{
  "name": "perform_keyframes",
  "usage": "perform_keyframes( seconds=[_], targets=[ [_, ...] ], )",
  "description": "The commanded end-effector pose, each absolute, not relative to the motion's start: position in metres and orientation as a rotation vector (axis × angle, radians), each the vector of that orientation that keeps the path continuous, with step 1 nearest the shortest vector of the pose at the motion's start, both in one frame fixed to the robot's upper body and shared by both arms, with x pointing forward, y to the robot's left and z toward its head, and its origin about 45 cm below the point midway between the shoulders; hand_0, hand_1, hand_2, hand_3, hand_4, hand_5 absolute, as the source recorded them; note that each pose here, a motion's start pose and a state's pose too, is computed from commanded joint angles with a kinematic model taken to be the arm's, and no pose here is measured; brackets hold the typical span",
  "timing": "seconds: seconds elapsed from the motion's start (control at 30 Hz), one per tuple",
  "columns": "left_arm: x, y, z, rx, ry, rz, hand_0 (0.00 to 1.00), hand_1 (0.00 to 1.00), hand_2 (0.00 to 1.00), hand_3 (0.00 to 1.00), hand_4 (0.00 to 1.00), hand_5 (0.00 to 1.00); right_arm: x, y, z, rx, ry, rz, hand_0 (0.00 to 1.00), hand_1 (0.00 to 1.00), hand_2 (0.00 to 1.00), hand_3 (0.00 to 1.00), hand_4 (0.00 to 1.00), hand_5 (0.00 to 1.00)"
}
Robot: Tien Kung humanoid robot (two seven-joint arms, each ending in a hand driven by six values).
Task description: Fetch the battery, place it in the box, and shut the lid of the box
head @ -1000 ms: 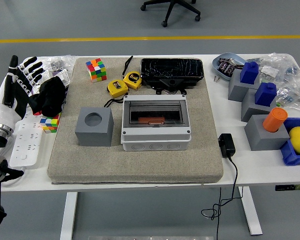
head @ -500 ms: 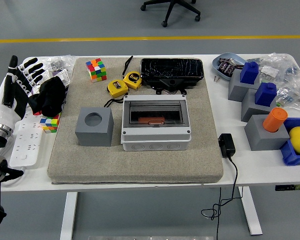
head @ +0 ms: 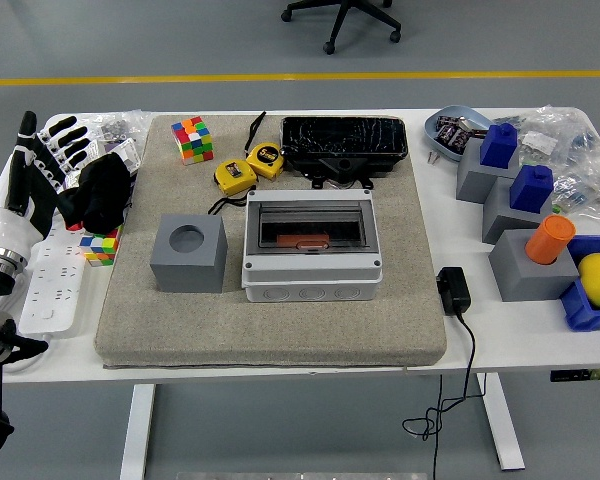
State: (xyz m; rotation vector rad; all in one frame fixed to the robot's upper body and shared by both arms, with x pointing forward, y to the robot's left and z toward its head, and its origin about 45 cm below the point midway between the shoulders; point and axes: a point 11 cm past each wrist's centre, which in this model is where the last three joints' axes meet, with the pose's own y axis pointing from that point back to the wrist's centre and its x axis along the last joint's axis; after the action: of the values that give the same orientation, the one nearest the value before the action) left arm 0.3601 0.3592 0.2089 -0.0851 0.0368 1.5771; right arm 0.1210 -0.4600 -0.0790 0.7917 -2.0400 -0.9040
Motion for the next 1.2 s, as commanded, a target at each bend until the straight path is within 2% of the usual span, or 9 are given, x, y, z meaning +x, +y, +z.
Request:
perform_keyframes(
  seconds=[1.2],
  targets=[
    [0.3602, 0.3579, 0.2071, -0.083, 0.040, 1.577, 0.862, 0.832, 0.799, 0.794, 0.998, 0.998, 0.1198, -0.4604, -0.0792, 0.784, -2.031, -0.908, 0.931, 0.901, 0.862, 0.858, 0.998, 0.998]
  ],
)
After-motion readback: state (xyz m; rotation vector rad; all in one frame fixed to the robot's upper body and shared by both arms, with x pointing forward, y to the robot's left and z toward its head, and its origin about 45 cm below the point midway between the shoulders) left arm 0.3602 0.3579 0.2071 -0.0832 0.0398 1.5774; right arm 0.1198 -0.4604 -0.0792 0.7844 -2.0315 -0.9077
